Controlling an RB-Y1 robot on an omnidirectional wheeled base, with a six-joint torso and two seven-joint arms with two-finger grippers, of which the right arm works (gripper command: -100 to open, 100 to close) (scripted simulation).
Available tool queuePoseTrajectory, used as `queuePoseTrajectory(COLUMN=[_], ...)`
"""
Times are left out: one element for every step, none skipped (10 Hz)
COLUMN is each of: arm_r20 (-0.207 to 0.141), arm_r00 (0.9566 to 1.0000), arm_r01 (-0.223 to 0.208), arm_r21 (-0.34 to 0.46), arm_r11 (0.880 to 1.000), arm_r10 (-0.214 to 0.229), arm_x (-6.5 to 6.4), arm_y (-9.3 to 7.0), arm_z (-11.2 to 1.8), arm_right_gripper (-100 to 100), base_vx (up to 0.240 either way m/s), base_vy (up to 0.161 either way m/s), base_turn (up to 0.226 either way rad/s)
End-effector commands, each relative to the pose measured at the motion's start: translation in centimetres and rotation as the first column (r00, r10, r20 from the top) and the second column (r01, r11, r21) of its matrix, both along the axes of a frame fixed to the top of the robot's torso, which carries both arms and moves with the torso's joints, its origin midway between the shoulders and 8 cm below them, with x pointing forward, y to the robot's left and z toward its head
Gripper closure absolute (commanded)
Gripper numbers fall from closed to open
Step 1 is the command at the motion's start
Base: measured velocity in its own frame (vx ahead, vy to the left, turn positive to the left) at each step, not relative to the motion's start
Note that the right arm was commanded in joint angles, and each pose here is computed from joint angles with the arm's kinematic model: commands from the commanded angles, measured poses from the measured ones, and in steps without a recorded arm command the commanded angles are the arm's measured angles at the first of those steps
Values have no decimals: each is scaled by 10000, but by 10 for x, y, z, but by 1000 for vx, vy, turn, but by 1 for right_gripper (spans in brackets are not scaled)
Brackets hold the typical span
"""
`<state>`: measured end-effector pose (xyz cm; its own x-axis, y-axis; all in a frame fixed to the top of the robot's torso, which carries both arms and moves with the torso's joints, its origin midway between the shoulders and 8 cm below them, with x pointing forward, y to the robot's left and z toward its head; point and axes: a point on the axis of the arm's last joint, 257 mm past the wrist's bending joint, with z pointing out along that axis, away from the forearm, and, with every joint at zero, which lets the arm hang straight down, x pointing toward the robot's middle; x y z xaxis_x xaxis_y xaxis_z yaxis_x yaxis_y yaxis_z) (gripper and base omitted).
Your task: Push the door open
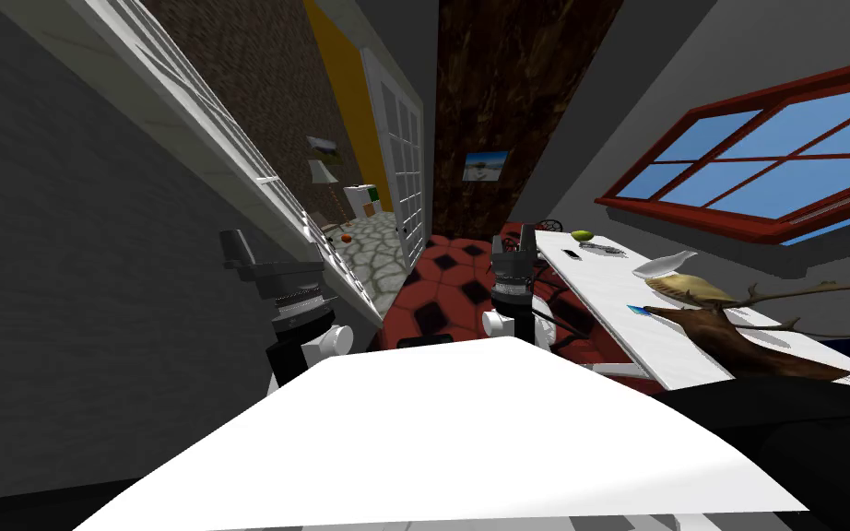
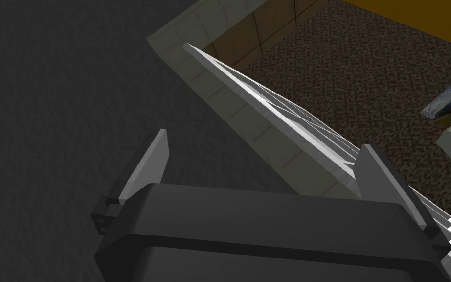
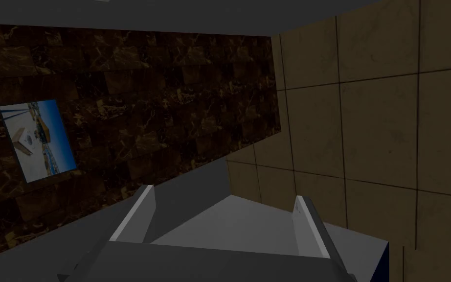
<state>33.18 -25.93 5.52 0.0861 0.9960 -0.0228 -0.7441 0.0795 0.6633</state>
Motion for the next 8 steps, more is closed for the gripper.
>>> queuePoseTrajectory(arm_r20=[-204, -204, -323, -438, -575, -674, -771, -864], arm_r00=[9998, 9998, 9994, 9989, 9980, 9972, 9963, 9952], arm_r01=[64, 64, 107, 145, 195, 231, 264, 292], arm_r21=[-387, -387, -615, -847, -1124, -1335, -1547, -1762], arm_r11=[9992, 9992, 9981, 9963, 9935, 9908, 9876, 9839], arm_r10=[-72, -72, -127, -183, -261, -324, -387, -451], arm_x=[6, 6, 10, 14, 18, 22, 25, 28], arm_y=[6, 6, 9, 12, 16, 19, 22, 25], arm_z=[-10, -10, -16, -22, -29, -35, -41, -47], arm_right_gripper=[-100, -100, -100, -100, -100, -100, -100, -100], base_vx=[71, 157, 163, 193, 200, 213, 209, 174], base_vy=[130, -26, -88, -66, -45, -37, -1, 2], base_turn=[43, 32, 53, 56, 67, 53, 47, 44])
